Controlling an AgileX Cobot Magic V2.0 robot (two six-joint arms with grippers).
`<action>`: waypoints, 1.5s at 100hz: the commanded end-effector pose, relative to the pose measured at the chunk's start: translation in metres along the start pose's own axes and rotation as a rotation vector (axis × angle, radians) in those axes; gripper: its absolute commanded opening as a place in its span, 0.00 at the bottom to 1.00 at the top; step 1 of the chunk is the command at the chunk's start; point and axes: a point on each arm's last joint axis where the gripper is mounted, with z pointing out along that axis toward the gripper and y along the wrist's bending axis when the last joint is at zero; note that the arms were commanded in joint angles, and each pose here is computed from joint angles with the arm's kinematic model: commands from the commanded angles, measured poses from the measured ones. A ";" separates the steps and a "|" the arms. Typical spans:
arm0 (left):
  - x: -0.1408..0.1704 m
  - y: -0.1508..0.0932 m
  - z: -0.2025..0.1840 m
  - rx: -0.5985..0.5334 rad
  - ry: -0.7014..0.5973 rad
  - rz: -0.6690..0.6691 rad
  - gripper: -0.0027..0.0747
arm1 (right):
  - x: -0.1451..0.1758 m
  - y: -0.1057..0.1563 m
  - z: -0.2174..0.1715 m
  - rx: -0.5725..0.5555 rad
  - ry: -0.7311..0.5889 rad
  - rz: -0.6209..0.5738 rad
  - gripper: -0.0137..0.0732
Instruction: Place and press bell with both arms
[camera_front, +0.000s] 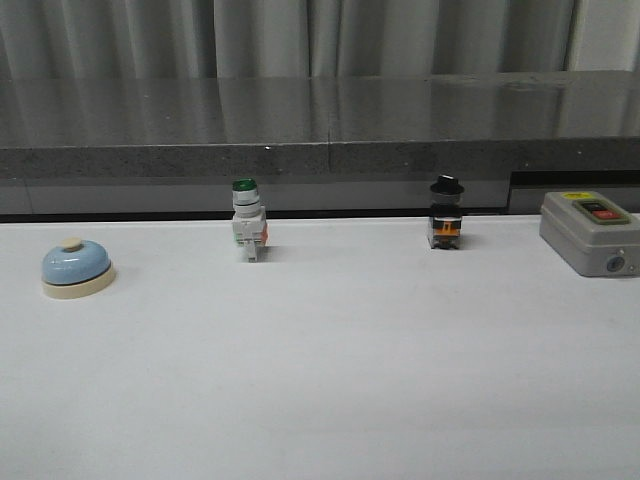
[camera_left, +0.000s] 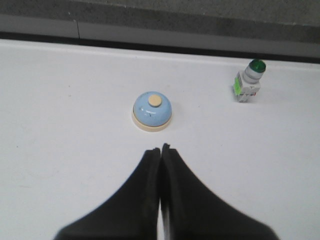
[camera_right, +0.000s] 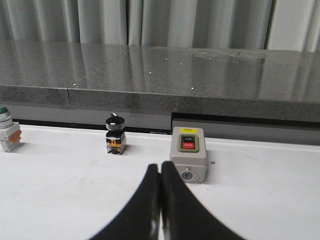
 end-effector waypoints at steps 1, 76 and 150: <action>-0.014 -0.002 -0.001 0.007 -0.064 0.000 0.01 | -0.013 -0.001 -0.002 0.012 -0.116 -0.003 0.09; -0.018 -0.003 0.007 0.008 0.000 0.048 0.87 | -0.013 -0.001 -0.002 0.012 -0.116 -0.003 0.09; -0.093 -0.023 0.159 0.013 0.246 0.100 0.87 | -0.013 -0.001 -0.002 0.012 -0.116 -0.003 0.09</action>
